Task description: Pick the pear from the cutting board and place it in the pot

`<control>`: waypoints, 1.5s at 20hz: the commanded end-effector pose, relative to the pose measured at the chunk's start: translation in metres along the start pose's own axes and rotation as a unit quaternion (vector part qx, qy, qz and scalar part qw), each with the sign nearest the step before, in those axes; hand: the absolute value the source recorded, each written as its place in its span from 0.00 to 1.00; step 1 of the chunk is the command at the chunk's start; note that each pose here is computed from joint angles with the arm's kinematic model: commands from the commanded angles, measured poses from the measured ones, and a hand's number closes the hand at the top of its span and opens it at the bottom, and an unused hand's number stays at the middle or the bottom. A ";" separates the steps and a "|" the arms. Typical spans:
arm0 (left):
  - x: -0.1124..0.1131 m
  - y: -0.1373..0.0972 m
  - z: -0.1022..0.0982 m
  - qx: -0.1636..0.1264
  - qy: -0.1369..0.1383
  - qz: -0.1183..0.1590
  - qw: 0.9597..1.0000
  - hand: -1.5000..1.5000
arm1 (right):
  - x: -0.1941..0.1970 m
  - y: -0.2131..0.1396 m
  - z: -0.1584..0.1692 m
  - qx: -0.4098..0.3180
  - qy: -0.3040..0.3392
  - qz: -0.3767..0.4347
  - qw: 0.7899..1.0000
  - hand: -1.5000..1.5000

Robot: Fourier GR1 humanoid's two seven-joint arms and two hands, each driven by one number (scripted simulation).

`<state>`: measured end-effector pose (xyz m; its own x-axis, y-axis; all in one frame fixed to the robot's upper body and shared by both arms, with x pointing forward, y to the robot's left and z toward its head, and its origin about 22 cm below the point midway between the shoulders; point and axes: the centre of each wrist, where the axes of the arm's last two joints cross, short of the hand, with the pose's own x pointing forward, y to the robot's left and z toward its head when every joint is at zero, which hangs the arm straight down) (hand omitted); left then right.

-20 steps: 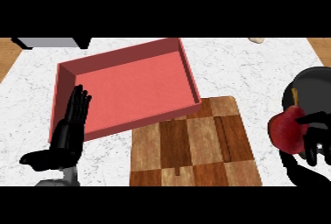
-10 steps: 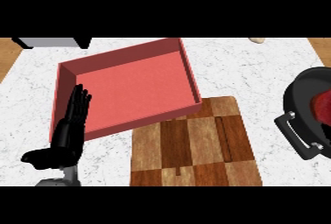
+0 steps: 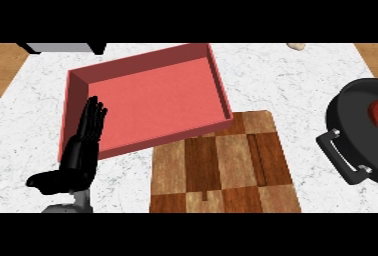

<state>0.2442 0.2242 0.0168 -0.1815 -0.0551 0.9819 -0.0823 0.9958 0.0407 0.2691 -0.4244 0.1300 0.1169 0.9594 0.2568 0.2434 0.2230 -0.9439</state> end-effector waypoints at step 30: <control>-0.012 -0.008 0.009 -0.014 0.027 0.004 1.000 0.50 | -0.139 0.025 -0.008 -0.079 0.111 -0.424 0.895 0.00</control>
<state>0.2426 0.2238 0.0172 -0.1762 -0.0507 0.9830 -0.0798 0.9961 0.0371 0.2870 -0.5294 0.0711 0.0310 0.4529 0.8910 0.4058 0.8090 -0.4253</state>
